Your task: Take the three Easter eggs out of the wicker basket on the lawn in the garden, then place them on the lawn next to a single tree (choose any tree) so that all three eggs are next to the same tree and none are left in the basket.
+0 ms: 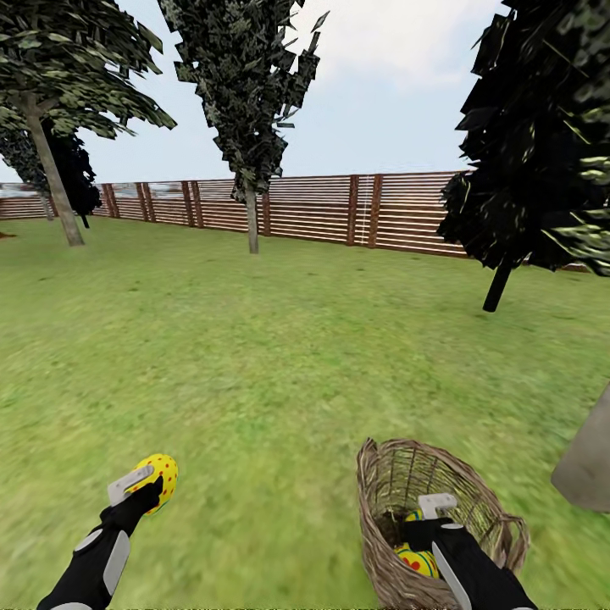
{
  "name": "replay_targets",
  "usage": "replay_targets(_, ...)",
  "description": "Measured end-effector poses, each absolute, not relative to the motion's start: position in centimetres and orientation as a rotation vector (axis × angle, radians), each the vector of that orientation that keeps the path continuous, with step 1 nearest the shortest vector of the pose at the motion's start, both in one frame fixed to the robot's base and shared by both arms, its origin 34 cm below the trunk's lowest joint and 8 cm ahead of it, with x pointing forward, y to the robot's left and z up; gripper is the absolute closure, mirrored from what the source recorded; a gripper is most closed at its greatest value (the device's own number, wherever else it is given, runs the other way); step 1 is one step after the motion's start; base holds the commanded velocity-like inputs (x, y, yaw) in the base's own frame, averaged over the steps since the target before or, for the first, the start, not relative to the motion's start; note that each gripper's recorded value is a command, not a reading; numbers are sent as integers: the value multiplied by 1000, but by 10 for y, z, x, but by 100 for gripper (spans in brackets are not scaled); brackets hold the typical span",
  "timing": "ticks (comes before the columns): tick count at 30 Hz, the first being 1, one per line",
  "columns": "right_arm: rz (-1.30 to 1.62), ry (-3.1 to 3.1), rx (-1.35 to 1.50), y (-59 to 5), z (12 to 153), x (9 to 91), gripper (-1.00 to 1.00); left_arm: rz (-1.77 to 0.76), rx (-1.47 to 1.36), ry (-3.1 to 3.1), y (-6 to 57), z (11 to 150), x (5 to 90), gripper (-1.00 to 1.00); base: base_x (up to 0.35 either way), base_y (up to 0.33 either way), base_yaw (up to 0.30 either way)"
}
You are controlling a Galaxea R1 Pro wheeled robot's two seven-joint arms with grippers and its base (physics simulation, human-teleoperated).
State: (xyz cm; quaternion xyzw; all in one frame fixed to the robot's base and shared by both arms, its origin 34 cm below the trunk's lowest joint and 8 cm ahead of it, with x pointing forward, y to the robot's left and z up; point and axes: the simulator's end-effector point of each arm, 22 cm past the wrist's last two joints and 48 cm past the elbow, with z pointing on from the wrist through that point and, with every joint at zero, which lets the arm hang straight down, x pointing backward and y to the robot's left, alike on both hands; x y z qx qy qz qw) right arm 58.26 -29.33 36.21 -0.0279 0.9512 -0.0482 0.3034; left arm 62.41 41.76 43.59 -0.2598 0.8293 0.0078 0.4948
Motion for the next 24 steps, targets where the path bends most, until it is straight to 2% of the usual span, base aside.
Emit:
replay_targets(11, -127, 2519, -74, -293, 344, 578, -100, 17, -629, 2006, 416, 419, 620, 100, 1, 0, 0)
replay_targets(21, -127, 2518, -74, -293, 345, 578, -100, 16, -627, 2003, 416, 419, 621, 100, 295, 0, 0)
replay_targets(24, -127, 2519, -74, -293, 345, 578, -100, 15, -628, 2005, 415, 419, 620, 100, 132, 0, 0)
